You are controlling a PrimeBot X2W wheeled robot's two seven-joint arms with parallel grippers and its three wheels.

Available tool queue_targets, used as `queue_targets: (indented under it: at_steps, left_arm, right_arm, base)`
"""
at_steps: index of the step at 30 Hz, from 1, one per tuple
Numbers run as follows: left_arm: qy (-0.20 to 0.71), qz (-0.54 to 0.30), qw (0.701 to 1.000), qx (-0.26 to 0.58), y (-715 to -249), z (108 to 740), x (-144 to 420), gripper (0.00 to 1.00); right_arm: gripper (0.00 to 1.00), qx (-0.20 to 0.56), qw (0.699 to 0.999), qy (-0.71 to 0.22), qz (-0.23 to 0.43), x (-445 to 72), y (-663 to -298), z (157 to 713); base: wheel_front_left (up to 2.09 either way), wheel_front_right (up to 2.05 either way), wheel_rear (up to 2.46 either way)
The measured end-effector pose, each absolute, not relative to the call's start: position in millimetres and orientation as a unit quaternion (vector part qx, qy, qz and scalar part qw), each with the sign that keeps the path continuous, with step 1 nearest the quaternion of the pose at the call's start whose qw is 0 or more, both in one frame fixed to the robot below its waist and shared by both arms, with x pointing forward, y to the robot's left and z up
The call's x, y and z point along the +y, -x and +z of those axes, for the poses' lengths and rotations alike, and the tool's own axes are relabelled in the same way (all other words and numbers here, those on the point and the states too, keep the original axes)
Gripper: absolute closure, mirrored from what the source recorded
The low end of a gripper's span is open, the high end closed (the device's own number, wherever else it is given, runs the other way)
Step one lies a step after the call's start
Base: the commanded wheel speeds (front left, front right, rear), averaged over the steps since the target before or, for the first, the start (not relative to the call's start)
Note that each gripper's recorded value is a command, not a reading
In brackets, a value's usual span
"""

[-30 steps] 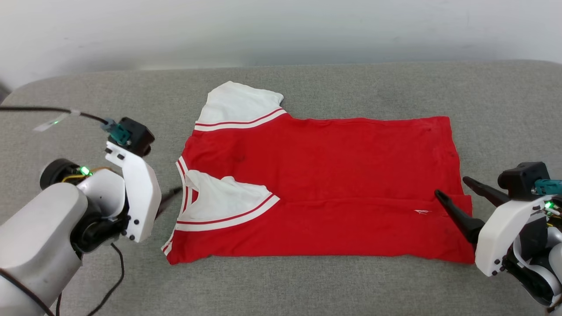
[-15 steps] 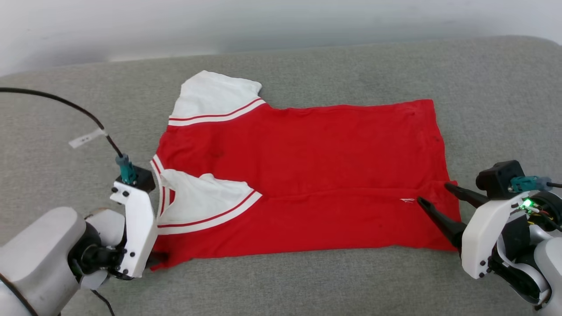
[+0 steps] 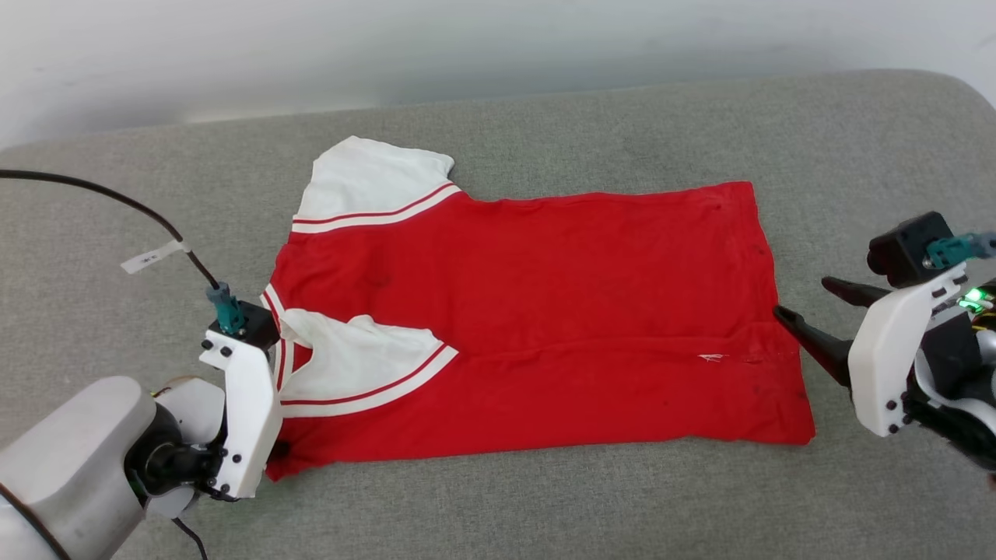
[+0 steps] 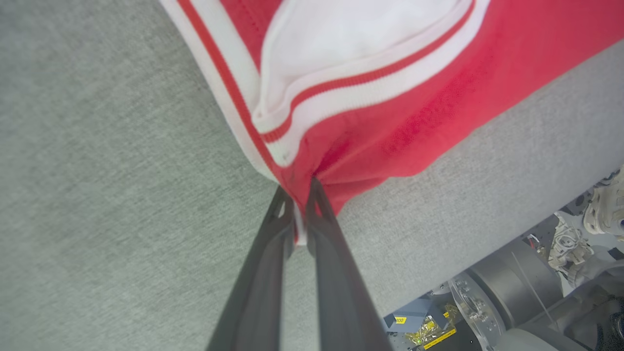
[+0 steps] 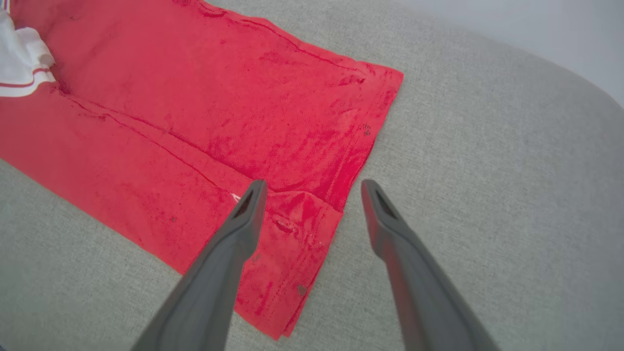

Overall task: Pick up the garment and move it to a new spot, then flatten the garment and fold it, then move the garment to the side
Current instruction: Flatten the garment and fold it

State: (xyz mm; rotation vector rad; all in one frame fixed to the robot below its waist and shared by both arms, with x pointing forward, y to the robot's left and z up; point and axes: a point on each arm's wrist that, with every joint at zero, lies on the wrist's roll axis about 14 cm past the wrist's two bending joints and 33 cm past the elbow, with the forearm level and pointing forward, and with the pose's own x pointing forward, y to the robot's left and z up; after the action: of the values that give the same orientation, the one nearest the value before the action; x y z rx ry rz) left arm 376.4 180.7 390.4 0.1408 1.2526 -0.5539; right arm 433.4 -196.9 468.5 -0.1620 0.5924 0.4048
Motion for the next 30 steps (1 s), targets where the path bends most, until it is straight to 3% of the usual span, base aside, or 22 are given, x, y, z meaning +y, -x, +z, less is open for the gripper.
queue_targets:
  at_steps: [6, 14, 23, 28, 29, 30]
  left_arm:
    - [-0.061, -0.270, 0.803, 0.528, -388.8, 415.9, 174.9, 1.00]
    - [-0.074, -0.279, 0.807, 0.516, -386.9, 421.9, 179.9, 1.00]
    - [-0.065, -0.284, 0.802, 0.521, -385.6, 409.0, 177.5, 1.00]
    - [-0.062, -0.282, 0.803, 0.522, -386.6, 404.0, 178.5, 1.00]
    - [-0.062, -0.281, 0.804, 0.521, -386.7, 403.1, 178.9, 1.00]
    - [-0.062, -0.281, 0.803, 0.522, -385.7, 402.4, 179.2, 1.00]
  right_arm:
    - [0.00, 0.425, 0.869, 0.156, 0.199, -224.0, -411.5, 459.0]
    - [0.00, 0.540, 0.803, 0.126, 0.217, -220.9, -389.0, 428.1]
    - [0.00, 0.592, 0.773, 0.055, 0.223, -192.1, -377.6, 367.0]
    - [0.00, 0.583, 0.777, 0.054, 0.229, -186.3, -376.0, 357.1]
    - [0.87, 0.576, 0.782, 0.054, 0.230, -185.8, -376.7, 358.1]
    - [1.00, 0.569, 0.788, 0.053, 0.231, -185.4, -377.7, 359.9]
  base:
    - [0.00, 0.00, 0.00]
    - [0.00, 0.00, 0.00]
    - [0.00, 0.00, 0.00]
    - [0.00, 0.00, 0.00]
    - [0.00, 0.00, 0.00]
    - [0.00, 0.00, 0.00]
